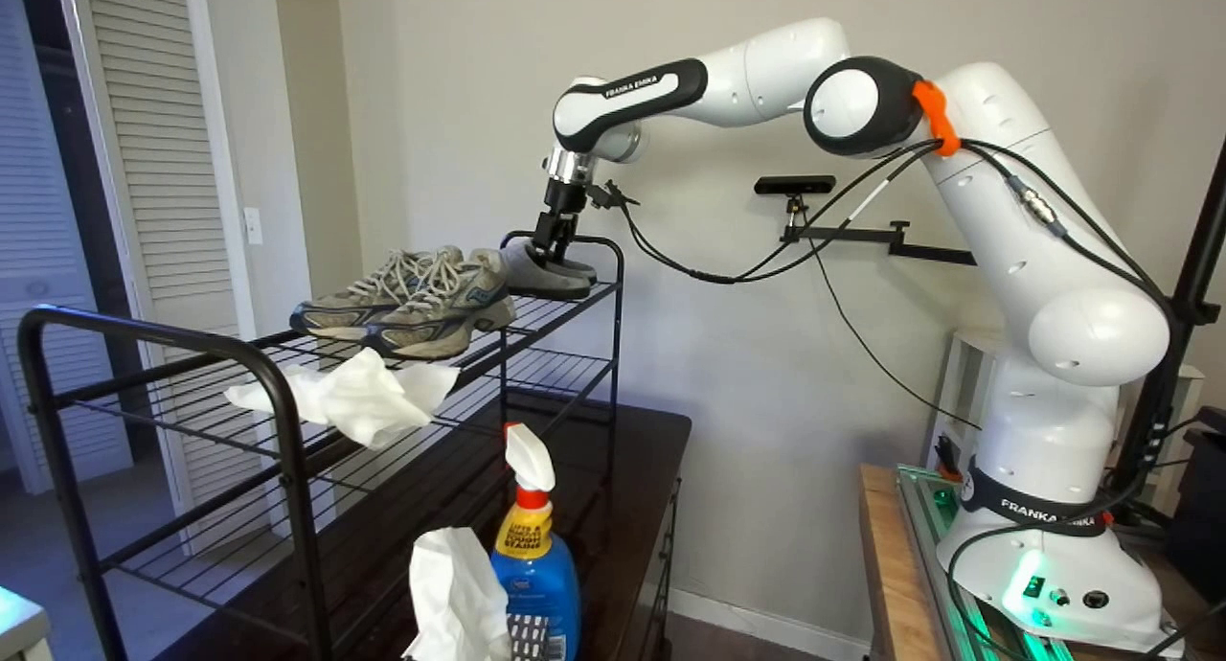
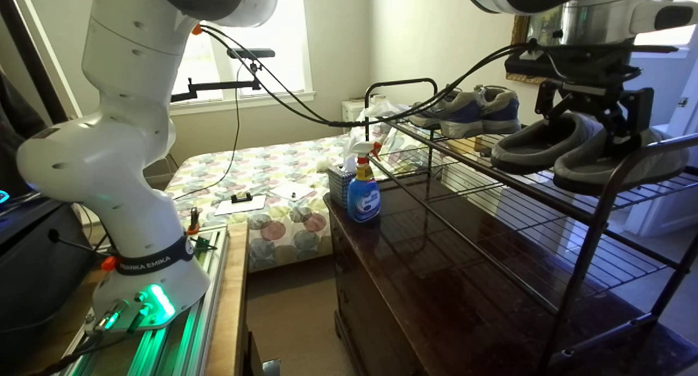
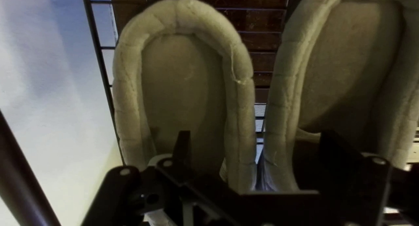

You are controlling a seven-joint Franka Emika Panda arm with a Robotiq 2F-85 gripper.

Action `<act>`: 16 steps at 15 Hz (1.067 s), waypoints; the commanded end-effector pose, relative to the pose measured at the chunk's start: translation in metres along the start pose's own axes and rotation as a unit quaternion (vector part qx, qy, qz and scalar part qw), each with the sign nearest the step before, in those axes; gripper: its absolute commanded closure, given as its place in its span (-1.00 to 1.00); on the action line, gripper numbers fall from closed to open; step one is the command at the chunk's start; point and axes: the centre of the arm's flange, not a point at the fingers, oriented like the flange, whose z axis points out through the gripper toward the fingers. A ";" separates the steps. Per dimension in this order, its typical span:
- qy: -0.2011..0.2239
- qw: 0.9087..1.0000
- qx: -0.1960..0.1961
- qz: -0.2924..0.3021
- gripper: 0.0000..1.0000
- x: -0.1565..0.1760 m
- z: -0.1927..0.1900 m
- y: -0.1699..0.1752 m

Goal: Rotate the house sleepers to the right.

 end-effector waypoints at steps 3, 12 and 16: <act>0.008 0.999 0.034 0.007 -1.00 0.030 -0.005 0.010; 0.005 1.000 0.012 0.019 -1.00 0.019 0.005 0.008; 0.005 1.000 0.010 -0.024 -1.00 0.024 0.013 0.006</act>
